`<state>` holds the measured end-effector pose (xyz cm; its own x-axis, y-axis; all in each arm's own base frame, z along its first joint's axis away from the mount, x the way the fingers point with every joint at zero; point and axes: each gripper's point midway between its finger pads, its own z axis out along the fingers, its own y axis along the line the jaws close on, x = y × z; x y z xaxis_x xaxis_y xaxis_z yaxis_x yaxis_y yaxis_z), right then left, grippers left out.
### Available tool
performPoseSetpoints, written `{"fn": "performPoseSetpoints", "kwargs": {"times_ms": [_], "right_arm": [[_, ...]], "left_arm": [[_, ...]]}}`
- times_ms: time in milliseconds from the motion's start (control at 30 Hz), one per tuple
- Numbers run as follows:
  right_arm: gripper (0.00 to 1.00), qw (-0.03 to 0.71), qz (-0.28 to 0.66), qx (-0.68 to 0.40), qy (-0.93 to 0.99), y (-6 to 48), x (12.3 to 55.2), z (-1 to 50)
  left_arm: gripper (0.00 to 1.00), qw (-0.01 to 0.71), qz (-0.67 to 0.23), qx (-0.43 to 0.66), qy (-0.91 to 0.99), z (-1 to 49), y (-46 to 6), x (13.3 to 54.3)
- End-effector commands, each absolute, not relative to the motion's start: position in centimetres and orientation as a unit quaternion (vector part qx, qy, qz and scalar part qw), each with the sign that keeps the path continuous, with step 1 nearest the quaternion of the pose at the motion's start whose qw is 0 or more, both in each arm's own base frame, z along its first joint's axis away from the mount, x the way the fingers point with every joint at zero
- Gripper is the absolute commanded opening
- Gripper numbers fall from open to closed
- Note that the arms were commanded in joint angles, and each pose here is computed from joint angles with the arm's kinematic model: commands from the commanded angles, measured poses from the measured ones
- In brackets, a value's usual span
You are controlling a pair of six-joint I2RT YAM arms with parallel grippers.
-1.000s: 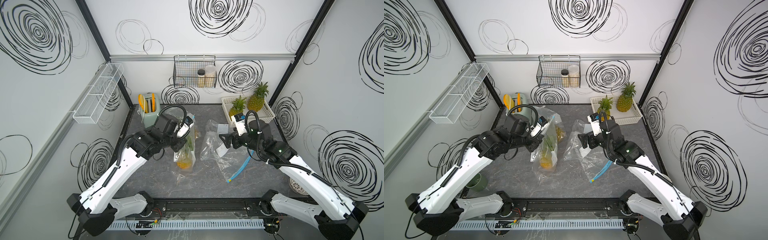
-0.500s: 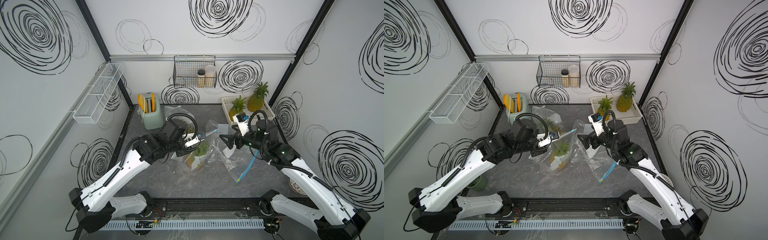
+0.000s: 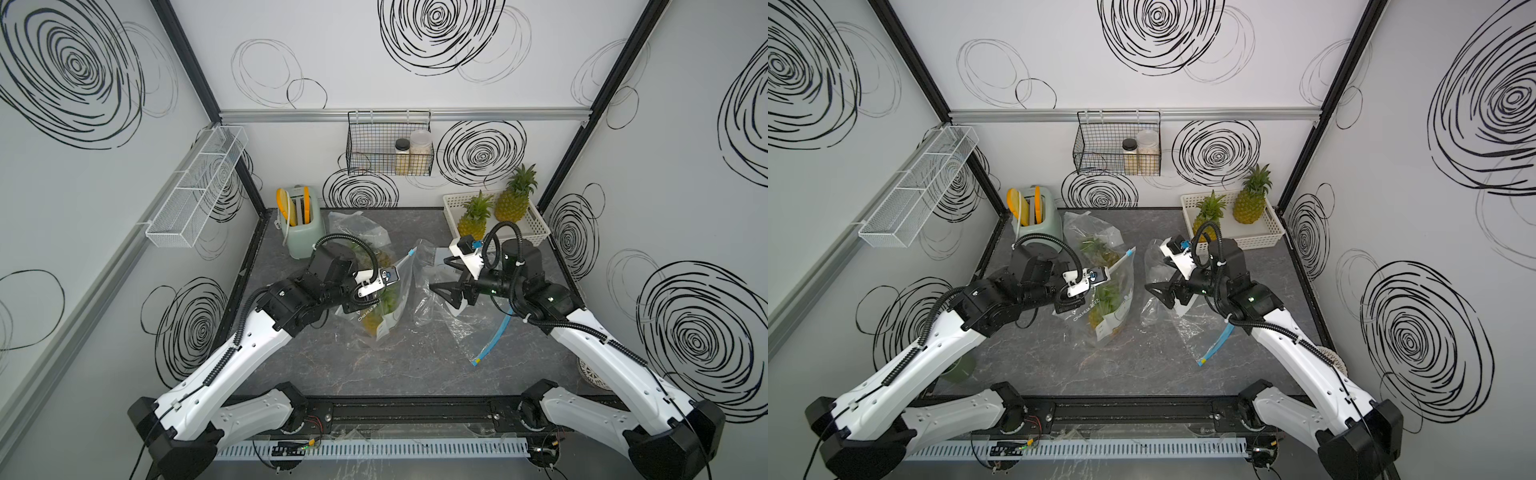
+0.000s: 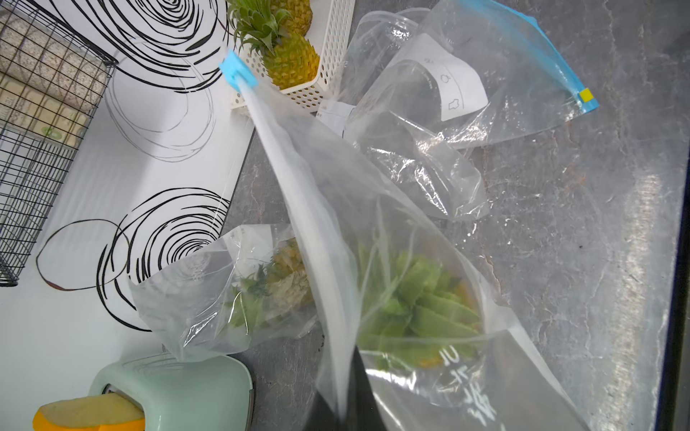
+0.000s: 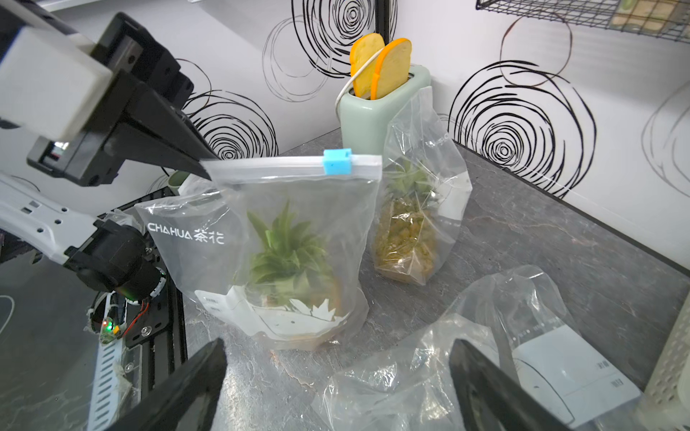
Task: Open the zip-top bag and take out the pineapple
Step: Adjust the zipper food storage bag at the center of the board.
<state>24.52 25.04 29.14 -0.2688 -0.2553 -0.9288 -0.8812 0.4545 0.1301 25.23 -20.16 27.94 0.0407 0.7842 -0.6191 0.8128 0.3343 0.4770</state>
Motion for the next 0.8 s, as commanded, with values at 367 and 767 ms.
{"fn": "performPoseSetpoints", "kwargs": {"times_ms": [367, 767], "right_arm": [[0.88, 0.49, 0.364, -0.464, 0.641, 29.1, 28.0, 31.6], [0.81, 0.483, 0.402, -0.488, 0.605, 31.2, 28.4, 32.4]], "left_arm": [[0.0, 0.478, -0.033, 0.58, 0.659, 30.2, -19.8, 25.2], [0.0, 0.484, -0.035, 0.571, 0.662, 29.8, -19.0, 25.5]]}}
